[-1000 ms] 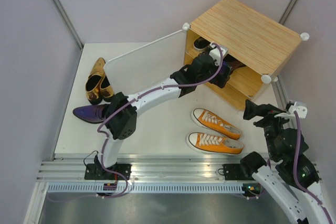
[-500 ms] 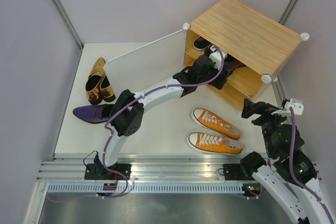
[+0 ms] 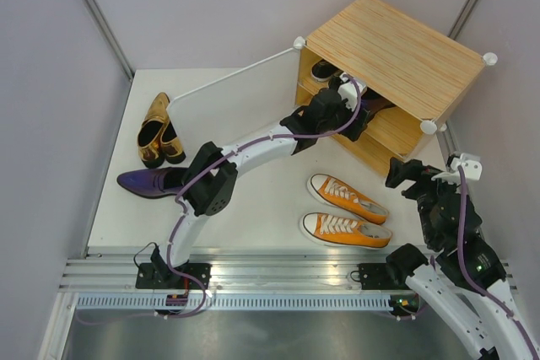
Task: Place and organize the shoes in the shoe cabinet
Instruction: Place the shoe in the shoe cabinet.
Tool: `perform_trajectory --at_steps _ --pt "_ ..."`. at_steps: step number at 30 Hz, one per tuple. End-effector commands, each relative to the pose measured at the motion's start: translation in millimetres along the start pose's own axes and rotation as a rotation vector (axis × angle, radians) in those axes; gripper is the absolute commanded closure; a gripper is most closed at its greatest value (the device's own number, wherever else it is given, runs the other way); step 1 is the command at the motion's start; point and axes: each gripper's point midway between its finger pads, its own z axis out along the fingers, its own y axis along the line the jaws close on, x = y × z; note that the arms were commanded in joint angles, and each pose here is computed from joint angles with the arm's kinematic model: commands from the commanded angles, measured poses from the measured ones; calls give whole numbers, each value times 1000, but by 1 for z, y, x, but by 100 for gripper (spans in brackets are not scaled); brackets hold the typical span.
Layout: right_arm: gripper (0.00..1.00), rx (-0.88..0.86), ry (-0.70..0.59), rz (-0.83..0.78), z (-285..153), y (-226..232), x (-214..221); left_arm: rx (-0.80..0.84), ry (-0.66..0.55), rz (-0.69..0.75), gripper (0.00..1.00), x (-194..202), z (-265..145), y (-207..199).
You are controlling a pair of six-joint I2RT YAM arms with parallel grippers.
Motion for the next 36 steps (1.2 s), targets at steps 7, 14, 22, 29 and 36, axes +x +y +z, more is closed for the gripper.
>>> perform_trajectory --at_steps 7,14,22,29,36 --pt "2 43 12 -21 3 -4 -3 61 -109 31 32 -31 5 -12" --pt "2 56 35 -43 8 -2 1 91 -181 30 58 -49 -5 -25" --pt "2 77 51 -60 12 -3 5 122 -224 26 89 -63 0 -35" --pt "2 83 63 -69 14 -3 8 69 -240 -35 98 -68 9 -27" --pt "2 85 63 -71 14 -3 8 -55 -247 -131 98 -61 20 -7"
